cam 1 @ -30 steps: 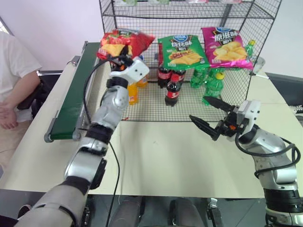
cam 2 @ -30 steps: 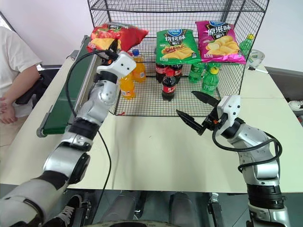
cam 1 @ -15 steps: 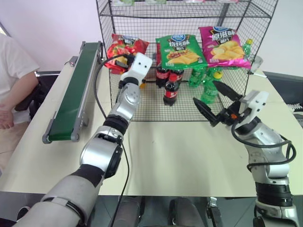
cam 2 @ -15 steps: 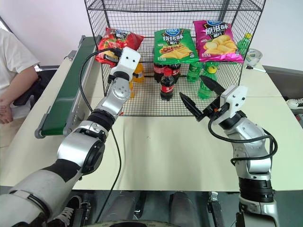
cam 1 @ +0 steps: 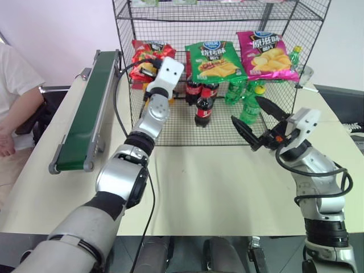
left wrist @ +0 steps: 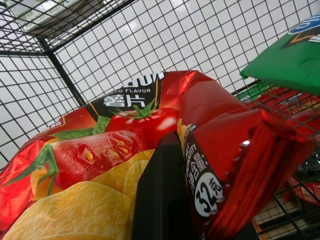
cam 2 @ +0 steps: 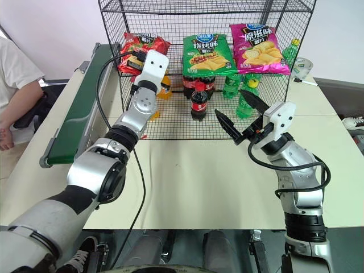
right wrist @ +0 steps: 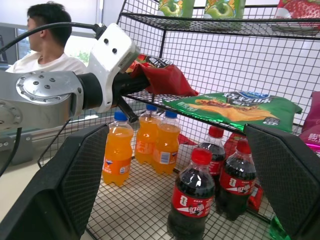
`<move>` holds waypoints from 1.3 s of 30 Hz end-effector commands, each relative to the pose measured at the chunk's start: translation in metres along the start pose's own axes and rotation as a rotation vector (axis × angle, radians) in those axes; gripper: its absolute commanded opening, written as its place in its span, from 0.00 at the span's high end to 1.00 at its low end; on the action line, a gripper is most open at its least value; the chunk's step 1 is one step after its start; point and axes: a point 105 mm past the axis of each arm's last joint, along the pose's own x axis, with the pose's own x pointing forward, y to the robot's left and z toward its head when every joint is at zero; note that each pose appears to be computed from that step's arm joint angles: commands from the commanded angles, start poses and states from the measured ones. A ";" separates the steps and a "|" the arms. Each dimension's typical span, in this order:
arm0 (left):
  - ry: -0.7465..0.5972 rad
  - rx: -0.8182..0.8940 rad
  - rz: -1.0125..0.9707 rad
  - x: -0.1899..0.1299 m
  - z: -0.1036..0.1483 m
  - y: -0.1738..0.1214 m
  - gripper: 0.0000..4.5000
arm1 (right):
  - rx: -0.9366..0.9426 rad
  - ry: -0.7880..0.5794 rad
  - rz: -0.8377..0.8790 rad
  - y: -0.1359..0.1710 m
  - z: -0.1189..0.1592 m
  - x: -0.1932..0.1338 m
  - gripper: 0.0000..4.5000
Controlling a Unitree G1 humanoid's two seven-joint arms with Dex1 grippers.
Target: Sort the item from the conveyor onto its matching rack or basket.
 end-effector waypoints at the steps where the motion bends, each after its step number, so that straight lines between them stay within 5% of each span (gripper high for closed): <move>1: -0.046 -0.081 -0.012 0.005 0.014 0.006 0.93 | -0.009 -0.043 0.020 0.004 0.011 0.002 0.00; 3: -0.065 -0.106 -0.016 0.006 0.018 0.008 0.80 | -0.007 -0.041 0.020 0.003 0.011 0.003 0.00; 10: -0.087 -0.150 -0.068 0.004 0.024 0.000 0.04 | -0.006 -0.029 0.029 0.004 0.008 0.004 0.00; 23: -0.207 -0.138 -0.158 -0.050 0.020 0.020 0.04 | -0.011 0.007 0.049 0.006 0.002 -0.002 0.00; 31: -0.248 -0.328 -0.301 -0.098 0.026 0.047 0.04 | -0.010 0.014 0.080 0.005 0.001 -0.003 0.00; 39: 0.078 -0.366 -0.511 -0.182 -0.039 0.109 0.04 | -0.050 0.141 0.164 -0.005 -0.003 -0.036 0.00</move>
